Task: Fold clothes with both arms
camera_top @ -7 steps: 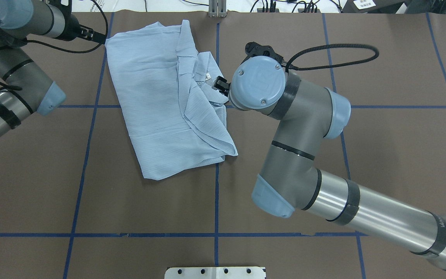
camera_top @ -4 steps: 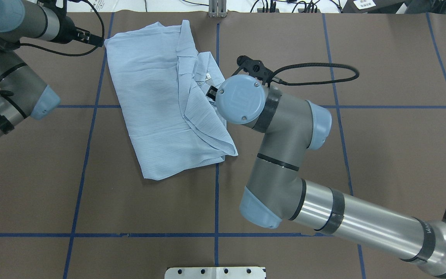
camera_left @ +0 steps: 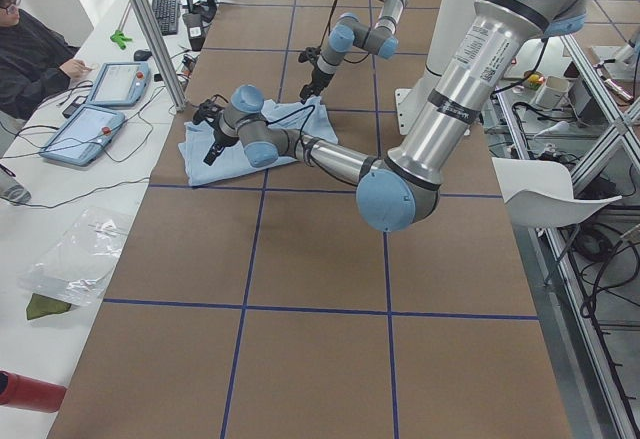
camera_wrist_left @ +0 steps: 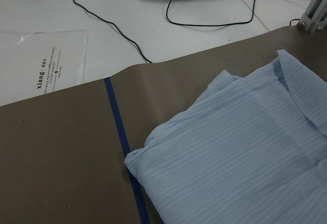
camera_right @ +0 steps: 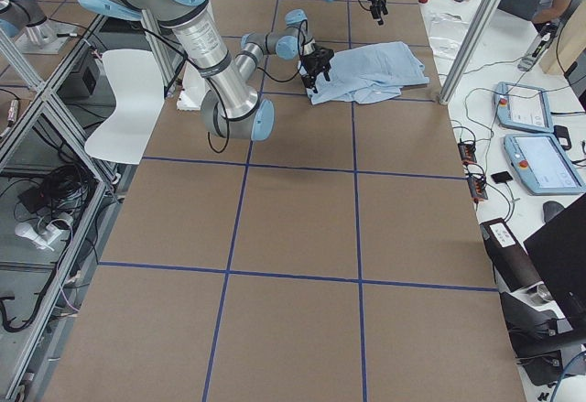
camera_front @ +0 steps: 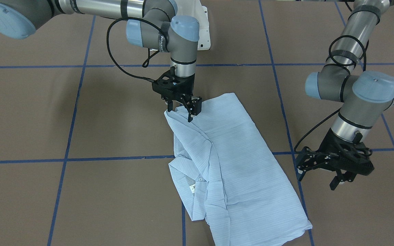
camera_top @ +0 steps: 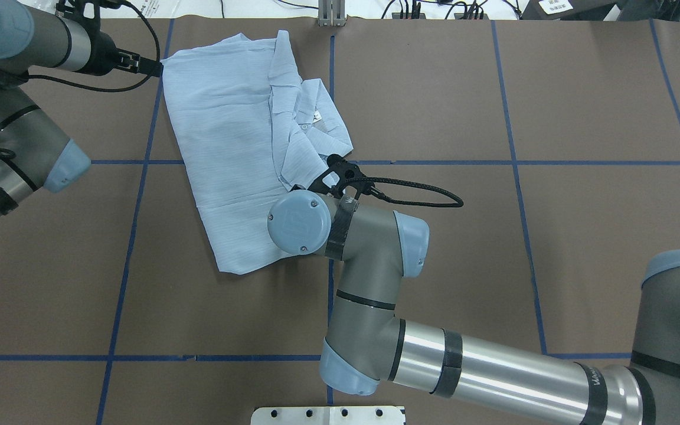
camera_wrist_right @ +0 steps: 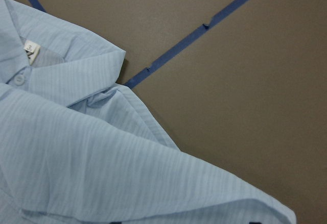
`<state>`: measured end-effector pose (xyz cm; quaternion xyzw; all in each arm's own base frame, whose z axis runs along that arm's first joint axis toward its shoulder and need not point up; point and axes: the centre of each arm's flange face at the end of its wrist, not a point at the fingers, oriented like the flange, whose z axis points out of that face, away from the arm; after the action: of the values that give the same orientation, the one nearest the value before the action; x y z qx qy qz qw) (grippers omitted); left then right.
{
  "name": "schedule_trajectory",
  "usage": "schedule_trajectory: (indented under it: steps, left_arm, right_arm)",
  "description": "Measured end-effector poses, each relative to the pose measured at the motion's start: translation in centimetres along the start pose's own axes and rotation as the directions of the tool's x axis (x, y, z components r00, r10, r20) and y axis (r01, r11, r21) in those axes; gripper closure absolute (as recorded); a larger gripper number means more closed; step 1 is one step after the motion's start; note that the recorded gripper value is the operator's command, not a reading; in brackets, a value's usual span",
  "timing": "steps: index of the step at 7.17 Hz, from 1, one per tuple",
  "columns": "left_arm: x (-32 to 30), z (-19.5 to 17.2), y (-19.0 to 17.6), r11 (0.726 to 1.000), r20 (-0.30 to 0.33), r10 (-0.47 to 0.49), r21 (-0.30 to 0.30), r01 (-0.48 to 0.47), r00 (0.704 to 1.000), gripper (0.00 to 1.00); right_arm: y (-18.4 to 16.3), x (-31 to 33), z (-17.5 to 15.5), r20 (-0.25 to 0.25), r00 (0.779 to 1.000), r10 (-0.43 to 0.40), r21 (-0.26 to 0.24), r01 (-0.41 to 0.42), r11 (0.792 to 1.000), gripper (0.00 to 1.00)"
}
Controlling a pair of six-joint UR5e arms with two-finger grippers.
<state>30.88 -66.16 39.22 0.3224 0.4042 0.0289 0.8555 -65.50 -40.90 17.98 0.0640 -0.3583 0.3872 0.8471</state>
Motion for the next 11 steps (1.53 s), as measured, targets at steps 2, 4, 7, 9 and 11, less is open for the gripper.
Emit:
schedule_trajectory:
  steps: [2, 4, 7, 9, 11]
  left_arm:
    - [0.2, 0.2, 0.2, 1.000, -0.001, -0.001, -0.004, 0.001, 1.000, 0.00]
    - [0.5, 0.5, 0.6, 1.000, -0.003, -0.014, -0.009, 0.014, 1.000, 0.00]
    - [0.9, 0.8, 1.1, 1.000, -0.007, -0.020, -0.013, 0.020, 1.000, 0.00]
    - [0.8, 0.9, 1.3, 1.000, -0.006, -0.022, -0.014, 0.022, 1.000, 0.00]
    - [0.8, 0.9, 1.3, 1.000, -0.006, -0.022, -0.015, 0.022, 1.000, 0.00]
  right_arm:
    - [1.4, 0.5, 0.4, -0.028, 1.000, 0.000, 0.000, 0.000, 1.000, 0.20]
    - [2.0, 0.8, 0.5, -0.052, 0.999, -0.004, 0.005, 0.004, 1.000, 0.22]
    - [2.4, 0.7, 0.2, -0.061, 0.998, -0.007, 0.007, 0.007, 1.000, 0.45]
    - [2.7, 0.8, 0.2, -0.056, 0.998, -0.012, 0.014, 0.013, 1.000, 0.43]
    - [2.9, 0.8, 0.2, -0.054, 0.998, -0.022, 0.022, 0.024, 0.999, 0.37]
